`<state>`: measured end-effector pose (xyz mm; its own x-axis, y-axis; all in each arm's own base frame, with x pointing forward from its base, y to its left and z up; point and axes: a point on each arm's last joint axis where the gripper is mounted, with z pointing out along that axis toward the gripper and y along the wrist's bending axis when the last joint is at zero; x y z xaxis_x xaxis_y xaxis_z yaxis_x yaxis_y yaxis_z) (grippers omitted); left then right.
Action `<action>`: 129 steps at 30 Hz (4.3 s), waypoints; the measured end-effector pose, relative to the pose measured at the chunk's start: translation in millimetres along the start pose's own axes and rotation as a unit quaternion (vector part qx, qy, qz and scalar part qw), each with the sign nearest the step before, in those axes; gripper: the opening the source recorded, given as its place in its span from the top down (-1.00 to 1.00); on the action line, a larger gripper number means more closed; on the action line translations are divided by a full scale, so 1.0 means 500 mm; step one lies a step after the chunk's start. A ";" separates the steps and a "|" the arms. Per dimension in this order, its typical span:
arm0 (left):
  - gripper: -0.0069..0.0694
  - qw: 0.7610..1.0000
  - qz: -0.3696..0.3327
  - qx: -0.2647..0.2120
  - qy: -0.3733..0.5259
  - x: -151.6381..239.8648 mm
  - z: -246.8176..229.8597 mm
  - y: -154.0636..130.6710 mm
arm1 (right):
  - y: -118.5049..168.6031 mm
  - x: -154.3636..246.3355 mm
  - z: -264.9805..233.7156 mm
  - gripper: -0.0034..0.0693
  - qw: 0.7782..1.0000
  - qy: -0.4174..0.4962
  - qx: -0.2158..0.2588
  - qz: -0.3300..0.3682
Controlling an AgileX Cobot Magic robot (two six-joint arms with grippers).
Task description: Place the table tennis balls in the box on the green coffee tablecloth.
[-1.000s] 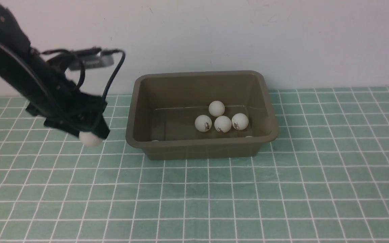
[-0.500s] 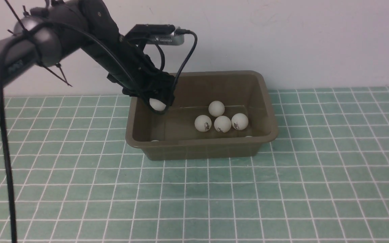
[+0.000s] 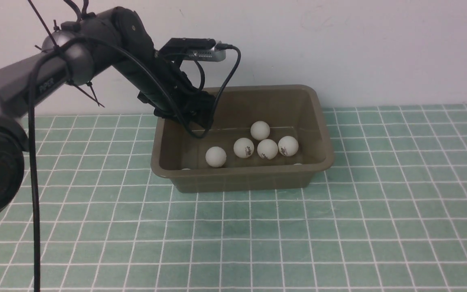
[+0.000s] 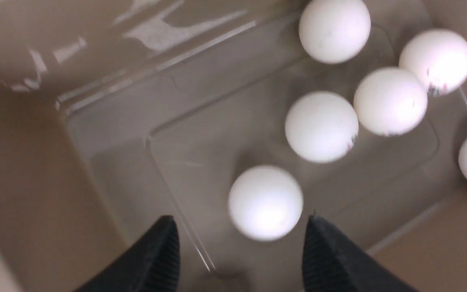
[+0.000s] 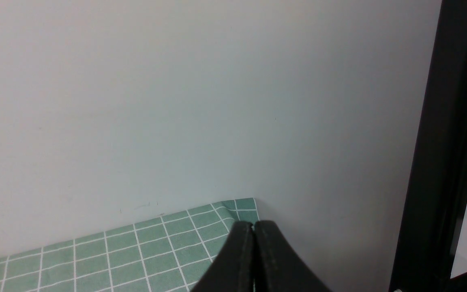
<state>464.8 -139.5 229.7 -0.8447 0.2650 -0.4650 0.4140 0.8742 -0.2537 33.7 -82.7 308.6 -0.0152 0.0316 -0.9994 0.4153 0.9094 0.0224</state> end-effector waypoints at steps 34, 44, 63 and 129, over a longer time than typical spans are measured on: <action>0.83 0.950 0.137 -0.036 -0.280 0.268 -0.608 -0.223 | -0.002 0.001 0.000 0.95 1.000 0.003 0.005 0.000; 0.83 0.911 0.150 -0.048 -0.382 0.607 -0.641 -0.251 | -0.002 0.001 0.000 0.95 1.000 0.003 0.005 0.000; 0.83 0.820 0.207 -0.165 -0.508 0.777 -0.622 -0.225 | -0.005 0.002 -0.001 0.95 1.000 0.003 0.008 0.004; 0.83 0.807 -0.045 -0.218 -0.547 0.785 -0.343 -0.078 | 0.007 -0.005 -0.001 0.95 0.997 -0.015 -0.028 0.068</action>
<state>59.0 -0.1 202.6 0.0388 -0.1162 -0.9925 0.0071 0.9932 -0.1161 34.6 -79.1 311.1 0.0648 0.1438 -0.9875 0.3603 0.9194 0.1576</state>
